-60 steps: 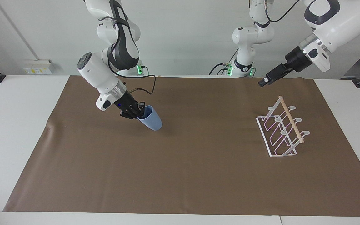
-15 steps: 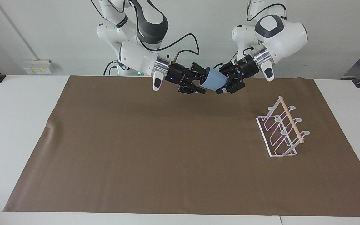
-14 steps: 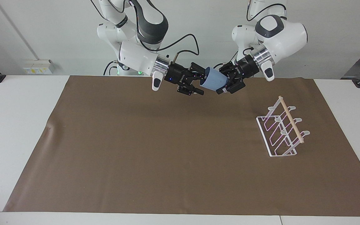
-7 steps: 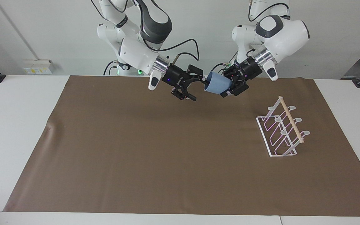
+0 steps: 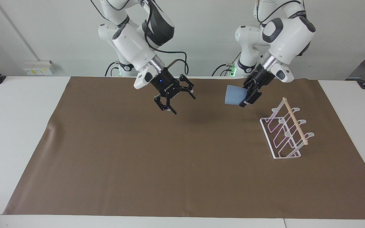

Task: Hang cup on cup holder
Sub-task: 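Release the cup with the right gripper while the left gripper carries it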

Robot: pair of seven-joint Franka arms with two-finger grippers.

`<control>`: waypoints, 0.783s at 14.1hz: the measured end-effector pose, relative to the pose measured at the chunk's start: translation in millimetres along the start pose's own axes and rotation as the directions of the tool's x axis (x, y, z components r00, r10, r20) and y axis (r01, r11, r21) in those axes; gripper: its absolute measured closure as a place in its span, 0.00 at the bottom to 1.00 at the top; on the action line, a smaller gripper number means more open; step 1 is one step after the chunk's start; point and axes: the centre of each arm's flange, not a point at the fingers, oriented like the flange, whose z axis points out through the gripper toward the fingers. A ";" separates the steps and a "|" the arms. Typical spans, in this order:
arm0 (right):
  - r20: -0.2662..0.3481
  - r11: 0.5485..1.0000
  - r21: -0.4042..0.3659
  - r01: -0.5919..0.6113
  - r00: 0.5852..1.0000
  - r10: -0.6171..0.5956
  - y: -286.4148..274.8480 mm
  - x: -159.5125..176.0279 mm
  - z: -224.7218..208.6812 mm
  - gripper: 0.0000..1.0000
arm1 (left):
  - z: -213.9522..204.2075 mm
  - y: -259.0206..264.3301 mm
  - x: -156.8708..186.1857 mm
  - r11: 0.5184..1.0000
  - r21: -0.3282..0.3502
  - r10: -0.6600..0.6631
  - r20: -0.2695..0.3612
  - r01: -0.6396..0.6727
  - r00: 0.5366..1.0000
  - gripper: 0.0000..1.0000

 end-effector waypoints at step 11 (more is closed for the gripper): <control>0.405 0.869 -0.449 0.209 0.914 -0.010 214.6 -41.6 -83.8 0.00 | -8.5 15.3 44.8 0.922 0.124 0.374 -0.526 -0.366 0.764 0.23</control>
